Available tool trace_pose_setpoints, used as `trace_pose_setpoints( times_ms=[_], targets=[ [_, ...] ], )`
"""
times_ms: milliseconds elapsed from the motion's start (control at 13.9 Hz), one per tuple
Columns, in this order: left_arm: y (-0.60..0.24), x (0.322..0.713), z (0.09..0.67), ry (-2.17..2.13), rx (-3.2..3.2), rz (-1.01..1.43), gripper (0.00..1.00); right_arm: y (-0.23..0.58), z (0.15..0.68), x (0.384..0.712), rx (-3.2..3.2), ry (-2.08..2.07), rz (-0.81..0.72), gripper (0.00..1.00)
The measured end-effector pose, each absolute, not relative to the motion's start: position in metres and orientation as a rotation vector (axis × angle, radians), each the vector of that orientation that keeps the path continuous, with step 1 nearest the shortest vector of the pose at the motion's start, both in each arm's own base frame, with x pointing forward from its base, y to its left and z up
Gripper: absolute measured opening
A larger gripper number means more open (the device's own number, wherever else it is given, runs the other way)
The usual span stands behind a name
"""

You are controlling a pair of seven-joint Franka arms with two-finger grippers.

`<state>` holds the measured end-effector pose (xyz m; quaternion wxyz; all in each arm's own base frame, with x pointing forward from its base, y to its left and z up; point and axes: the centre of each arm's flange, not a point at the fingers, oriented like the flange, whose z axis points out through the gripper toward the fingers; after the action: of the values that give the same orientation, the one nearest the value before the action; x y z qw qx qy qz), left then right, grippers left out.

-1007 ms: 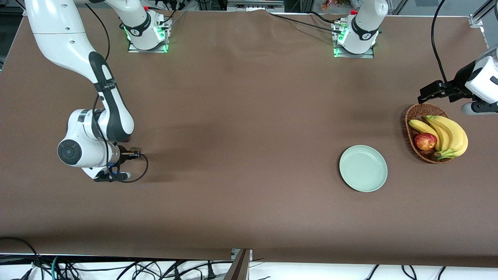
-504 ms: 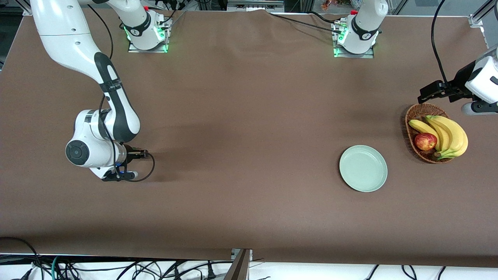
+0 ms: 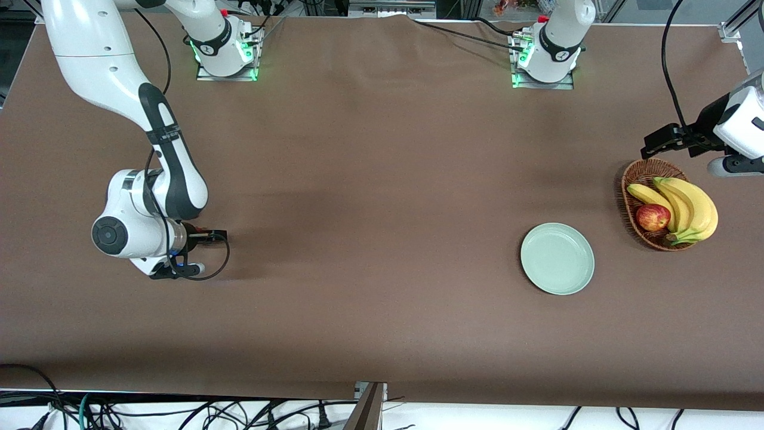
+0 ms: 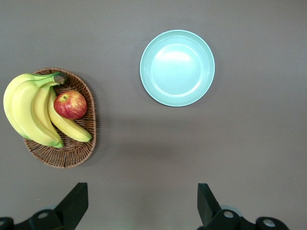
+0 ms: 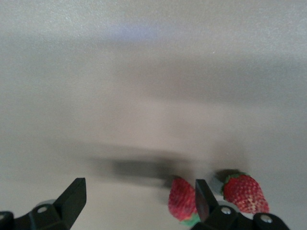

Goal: Collect all strawberries into plate
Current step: 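Align the right gripper over one strawberry and close on it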

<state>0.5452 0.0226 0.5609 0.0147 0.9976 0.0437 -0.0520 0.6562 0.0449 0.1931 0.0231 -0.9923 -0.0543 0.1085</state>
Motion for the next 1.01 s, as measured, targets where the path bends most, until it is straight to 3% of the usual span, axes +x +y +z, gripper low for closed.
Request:
trace_pose_setpoints(
  times_ms=[1007],
  targets=[
    [0.023,0.545,0.561,0.136,3.105,-0.162,1.00,0.028,0.182,0.645,-3.076,-0.250,0.473,1.00]
  ],
)
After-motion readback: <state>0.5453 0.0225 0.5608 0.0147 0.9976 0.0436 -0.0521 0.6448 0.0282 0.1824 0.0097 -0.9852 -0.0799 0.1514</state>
